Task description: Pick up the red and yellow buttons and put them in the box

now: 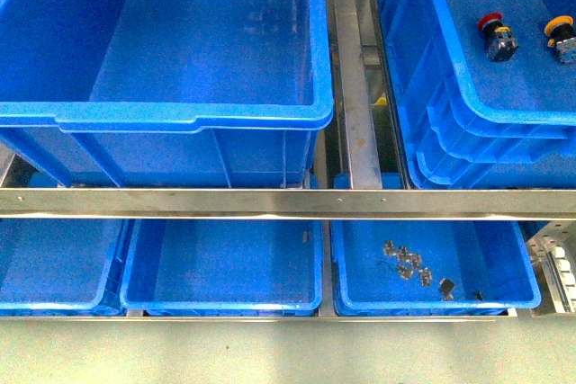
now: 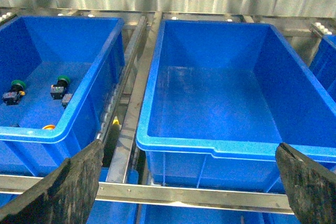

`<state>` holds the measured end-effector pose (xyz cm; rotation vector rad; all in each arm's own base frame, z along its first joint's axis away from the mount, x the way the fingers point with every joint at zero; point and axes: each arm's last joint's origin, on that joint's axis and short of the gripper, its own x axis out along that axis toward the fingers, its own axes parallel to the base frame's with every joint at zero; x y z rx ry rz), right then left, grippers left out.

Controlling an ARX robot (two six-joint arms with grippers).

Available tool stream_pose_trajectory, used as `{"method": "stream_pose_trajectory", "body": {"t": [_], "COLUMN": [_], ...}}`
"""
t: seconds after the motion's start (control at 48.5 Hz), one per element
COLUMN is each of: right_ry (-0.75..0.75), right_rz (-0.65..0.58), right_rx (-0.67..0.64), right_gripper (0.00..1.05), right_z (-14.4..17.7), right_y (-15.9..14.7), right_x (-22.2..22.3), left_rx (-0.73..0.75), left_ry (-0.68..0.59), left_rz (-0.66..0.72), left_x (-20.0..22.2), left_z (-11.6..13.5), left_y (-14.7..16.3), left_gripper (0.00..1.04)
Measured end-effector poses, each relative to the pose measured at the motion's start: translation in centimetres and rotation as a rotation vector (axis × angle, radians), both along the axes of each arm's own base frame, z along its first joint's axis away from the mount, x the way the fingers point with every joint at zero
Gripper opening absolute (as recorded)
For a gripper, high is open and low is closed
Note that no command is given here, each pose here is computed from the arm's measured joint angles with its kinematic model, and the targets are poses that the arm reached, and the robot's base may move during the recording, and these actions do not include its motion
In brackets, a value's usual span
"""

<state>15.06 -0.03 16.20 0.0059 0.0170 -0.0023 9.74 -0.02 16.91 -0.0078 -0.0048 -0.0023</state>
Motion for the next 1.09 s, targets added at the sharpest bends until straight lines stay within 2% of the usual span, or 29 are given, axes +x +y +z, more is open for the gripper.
{"method": "stream_pose_trajectory", "body": {"t": [1.093], "right_ry": [-0.039], "right_rz": [0.000], "right_rx": [0.000], "right_gripper": [0.04], "right_z": [1.2], "right_y": [0.0], "right_x": [-3.9], "left_rx": [0.000], "left_ry": [0.000], "left_rz": [0.000], "left_x": [0.0], "left_z": [0.0], "left_y": [0.0], "left_gripper": [0.97]}}
